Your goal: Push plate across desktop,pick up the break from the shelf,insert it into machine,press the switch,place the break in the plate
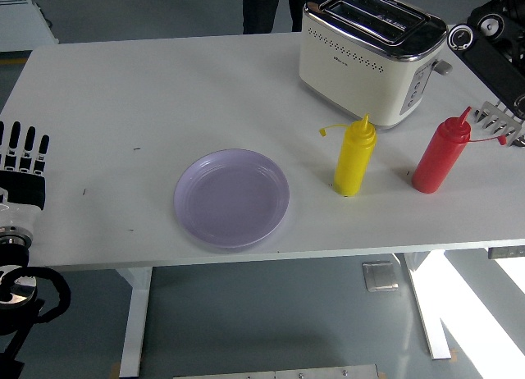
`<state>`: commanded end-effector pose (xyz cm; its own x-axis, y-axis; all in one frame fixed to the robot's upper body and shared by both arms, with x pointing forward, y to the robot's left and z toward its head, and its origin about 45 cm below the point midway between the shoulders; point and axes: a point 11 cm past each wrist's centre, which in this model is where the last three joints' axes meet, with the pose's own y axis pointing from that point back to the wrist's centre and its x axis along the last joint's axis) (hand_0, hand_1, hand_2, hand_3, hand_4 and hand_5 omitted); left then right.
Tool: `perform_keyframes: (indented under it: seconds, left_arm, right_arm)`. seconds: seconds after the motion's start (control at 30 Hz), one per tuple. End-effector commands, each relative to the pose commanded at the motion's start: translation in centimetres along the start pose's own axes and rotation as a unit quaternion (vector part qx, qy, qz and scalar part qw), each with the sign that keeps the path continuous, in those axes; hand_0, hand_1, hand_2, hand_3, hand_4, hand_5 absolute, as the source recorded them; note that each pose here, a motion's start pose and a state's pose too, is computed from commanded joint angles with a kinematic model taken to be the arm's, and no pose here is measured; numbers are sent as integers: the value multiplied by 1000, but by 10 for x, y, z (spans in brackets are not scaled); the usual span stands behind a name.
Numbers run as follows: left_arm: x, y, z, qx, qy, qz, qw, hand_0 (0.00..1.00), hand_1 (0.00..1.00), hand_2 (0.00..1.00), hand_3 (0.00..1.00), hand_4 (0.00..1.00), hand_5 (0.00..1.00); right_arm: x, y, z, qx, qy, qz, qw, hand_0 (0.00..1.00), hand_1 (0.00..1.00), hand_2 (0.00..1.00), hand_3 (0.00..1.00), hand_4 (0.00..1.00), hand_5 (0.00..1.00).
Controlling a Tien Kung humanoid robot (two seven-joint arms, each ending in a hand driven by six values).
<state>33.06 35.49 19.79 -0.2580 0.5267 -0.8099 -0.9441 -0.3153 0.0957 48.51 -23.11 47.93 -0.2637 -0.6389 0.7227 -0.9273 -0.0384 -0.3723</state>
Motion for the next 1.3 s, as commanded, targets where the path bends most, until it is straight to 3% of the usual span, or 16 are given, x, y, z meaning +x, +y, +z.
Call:
perform_keyframes:
  seconds: [0.13,0.17,0.43,0.8,1.3]
  left_arm:
    - [0,0,2,-2,1,0,1000,749,684,641,621,681,928]
    - [0,0,2,-3,1,0,1000,750,687,643,624,682,931]
    - [2,1,3,-3,1,2,1000,750,687,644,625,681,933]
    - [4,2,3,-3,1,5,1000,751,688,645,628,680,939]
    - [4,1,3,-4,0,6,1000,752,689,647,628,679,940]
  right_arm:
    - [-3,13,-10,-6,-37,-41,998,346,371,409,507,124,2]
    - [-5,17,-14,-5,-48,-52,997,351,325,404,504,57,2]
    - [-26,49,-44,-10,-131,-150,980,351,323,405,507,58,2]
    - [-93,112,-77,-27,-184,-326,927,343,323,388,511,66,2]
    - [-174,147,-60,-82,-147,-398,902,348,323,391,511,78,2]
